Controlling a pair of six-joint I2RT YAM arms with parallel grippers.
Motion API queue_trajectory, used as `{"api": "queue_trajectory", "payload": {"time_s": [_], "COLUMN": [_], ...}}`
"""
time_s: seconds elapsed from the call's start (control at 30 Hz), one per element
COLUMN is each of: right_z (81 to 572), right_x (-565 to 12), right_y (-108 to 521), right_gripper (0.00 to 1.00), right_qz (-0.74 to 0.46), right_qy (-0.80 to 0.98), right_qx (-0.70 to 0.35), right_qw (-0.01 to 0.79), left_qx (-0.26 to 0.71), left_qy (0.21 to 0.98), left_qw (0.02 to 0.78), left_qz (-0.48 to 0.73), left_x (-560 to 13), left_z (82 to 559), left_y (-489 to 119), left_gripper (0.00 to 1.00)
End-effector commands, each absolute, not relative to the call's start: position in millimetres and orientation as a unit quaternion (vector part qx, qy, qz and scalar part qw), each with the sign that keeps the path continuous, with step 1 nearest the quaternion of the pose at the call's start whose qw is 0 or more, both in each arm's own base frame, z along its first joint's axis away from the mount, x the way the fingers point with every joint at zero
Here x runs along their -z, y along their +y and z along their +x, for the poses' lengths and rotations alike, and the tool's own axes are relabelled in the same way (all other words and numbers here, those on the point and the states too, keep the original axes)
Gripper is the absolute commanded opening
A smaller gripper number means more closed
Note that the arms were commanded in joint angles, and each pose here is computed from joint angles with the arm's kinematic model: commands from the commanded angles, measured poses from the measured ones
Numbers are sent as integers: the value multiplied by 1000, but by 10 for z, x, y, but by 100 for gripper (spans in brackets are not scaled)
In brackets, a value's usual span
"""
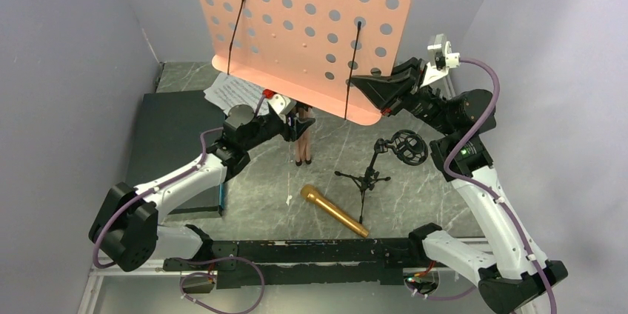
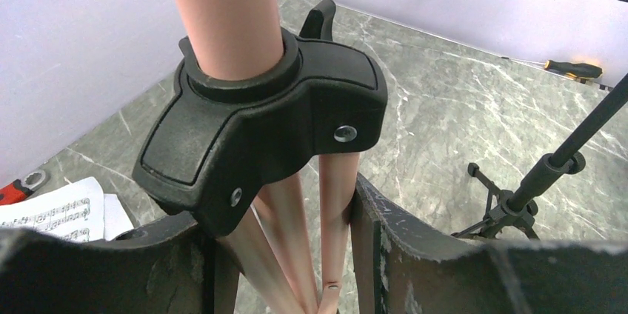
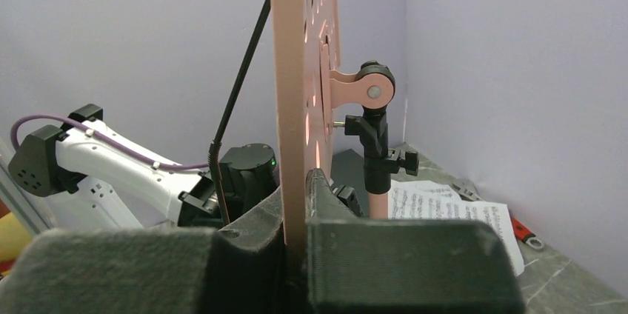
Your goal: Set up the instrument practice props
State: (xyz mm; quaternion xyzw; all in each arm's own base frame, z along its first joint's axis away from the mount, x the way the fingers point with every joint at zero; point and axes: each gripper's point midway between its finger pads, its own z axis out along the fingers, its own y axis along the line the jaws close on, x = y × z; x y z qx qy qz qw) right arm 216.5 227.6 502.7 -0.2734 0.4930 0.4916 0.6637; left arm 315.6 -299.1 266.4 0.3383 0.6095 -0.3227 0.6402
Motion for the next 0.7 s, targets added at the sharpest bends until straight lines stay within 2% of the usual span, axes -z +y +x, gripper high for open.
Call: {"api": "queue_trajectory", "payload": {"time_s": [0.0,0.07,0.2,0.4,0.53,0.57,0.67], "right_z": [2062,2047,2032,2059,2046,2034,2023], "right_x": [-4843,-4864,-4884,-4864,-4863,-4864,-4820], "right_y": [2382,2372,2355,2330,2315,2313,2298], "right_gripper": [9,14,32,41,54,59,87], "right_qz": [-274,-276,-277,-272,-273,-275,-278], "right_qy": [524,521,519,524,523,522,523], "right_qx": [-526,-524,-521,-510,-506,-506,-499], "right_qw": [611,614,619,626,629,630,632], "left_qx": [319,320,317,321,320,321,320], "left_qy": [522,526,529,534,535,537,545], "left_qw": [691,685,682,671,676,675,670], "left_qz": [385,389,392,402,393,392,390], "left_x": [-3171,-3150,-3132,-3111,-3144,-3143,-3148], "left_z": [3084,3064,3040,2985,2975,2975,2988], "left_y": [-3096,-3107,-3102,-3136,-3126,-3130,-3138], "left_gripper": [3,3,3,3,3,3,3]}}
